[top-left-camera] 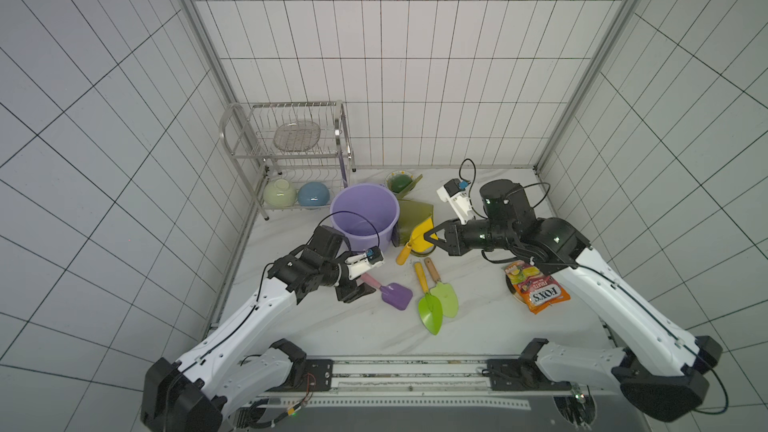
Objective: Organize the gardening tools
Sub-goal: Place the gardening tool in the container.
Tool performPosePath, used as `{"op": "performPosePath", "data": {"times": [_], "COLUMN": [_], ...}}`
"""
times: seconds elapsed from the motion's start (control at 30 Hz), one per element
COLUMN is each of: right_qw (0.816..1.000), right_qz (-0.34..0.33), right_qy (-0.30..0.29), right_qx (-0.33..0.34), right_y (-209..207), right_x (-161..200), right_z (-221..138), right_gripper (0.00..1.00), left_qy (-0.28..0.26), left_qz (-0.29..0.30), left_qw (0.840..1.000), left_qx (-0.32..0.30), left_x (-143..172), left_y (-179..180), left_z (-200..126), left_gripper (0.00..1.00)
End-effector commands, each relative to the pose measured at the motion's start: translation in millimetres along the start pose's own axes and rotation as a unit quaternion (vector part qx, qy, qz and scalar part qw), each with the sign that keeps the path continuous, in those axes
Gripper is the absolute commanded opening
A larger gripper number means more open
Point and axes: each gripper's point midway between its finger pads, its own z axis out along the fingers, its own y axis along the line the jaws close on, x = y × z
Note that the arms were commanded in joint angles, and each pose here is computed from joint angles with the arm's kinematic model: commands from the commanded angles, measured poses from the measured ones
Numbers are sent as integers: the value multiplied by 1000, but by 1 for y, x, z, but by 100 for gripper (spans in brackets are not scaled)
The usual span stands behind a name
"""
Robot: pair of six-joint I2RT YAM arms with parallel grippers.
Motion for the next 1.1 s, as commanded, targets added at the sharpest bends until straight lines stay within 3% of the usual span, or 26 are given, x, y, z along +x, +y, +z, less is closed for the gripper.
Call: {"op": "performPosePath", "data": {"times": [0.0,0.33,0.53,1.07], "right_qw": [996,988,985,968], "right_qz": [-56,-139,-167,-178], "right_qy": [45,31,21,89], "right_qx": [59,55,44,151], "right_y": [-16,7,16,-41], "right_x": [-3,-78,-105,-86], "right_z": [-1,22,51,164], "right_gripper": [0,0,0,0], "left_qy": [9,27,40,67], "left_qz": [0,0,-2,12], "left_qw": [1000,999,998,997], "left_qx": [21,44,43,35], "left_x": [12,34,47,62], "left_y": [-12,-24,-27,-35], "left_z": [1,13,19,28], "left_gripper": [66,64,64,63]}}
